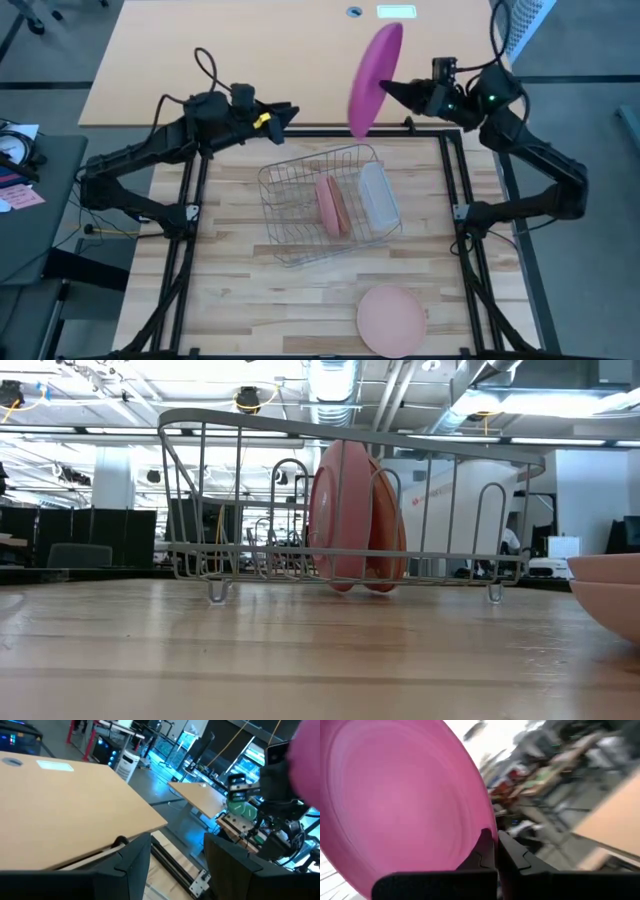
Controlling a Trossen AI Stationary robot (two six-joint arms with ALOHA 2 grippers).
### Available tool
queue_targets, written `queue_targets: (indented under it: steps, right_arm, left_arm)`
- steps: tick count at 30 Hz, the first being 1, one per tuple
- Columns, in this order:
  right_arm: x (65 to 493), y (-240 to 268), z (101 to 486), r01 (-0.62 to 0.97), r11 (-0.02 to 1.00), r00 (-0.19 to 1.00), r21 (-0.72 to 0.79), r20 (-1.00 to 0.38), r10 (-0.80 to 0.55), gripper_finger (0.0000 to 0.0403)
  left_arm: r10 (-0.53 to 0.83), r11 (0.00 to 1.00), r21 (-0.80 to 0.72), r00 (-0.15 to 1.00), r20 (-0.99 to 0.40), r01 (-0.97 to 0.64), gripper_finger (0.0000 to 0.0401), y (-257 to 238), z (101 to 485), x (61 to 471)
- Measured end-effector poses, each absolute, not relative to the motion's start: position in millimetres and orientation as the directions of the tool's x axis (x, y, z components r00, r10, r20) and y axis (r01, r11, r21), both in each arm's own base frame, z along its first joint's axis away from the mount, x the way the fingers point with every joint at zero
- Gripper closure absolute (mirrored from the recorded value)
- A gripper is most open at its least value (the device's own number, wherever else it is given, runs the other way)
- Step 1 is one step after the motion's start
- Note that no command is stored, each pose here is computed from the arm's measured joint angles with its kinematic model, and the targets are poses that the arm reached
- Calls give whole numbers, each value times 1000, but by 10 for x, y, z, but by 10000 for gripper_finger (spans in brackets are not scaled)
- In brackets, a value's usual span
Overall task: Sort dishes
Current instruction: Put the pink plate in the dish rack
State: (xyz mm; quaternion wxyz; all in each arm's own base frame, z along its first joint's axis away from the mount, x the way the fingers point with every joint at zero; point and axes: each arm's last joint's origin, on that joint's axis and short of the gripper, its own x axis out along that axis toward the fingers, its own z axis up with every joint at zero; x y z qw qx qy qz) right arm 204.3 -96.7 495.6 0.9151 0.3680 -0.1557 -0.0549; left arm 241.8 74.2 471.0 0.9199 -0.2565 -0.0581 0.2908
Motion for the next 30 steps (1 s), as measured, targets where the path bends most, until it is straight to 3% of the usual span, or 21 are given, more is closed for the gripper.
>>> queue_targets:
  steps: [7, 12, 18, 24, 30]
  right_arm:
    - [1931, -885, 4775, 282, 593, 897, 754, 12, -442, 403]
    - [1834, -820, 4574, 546, 465, 776, 696, -211, -594, 403]
    - [1841, -814, 4550, 619, 425, 703, 660, -223, -676, 403]
    - [1876, -963, 4364, 778, 281, 530, 562, -346, -774, 403]
    - [1902, -1045, 4373, 779, 277, 517, 563, -324, -792, 403]
  left_arm:
    - [567, 697, -499, 822, -56, -515, 224, 748, 4697, 2414]
    - [566, 689, -489, 818, -98, -536, 224, 747, 4654, 2411]
    - [567, 678, -476, 810, -146, -560, 224, 746, 4606, 2404]
    - [576, 670, -466, 801, -166, -578, 224, 748, 4585, 2399]
    - [576, 669, -464, 800, -171, -581, 224, 747, 4580, 2398]
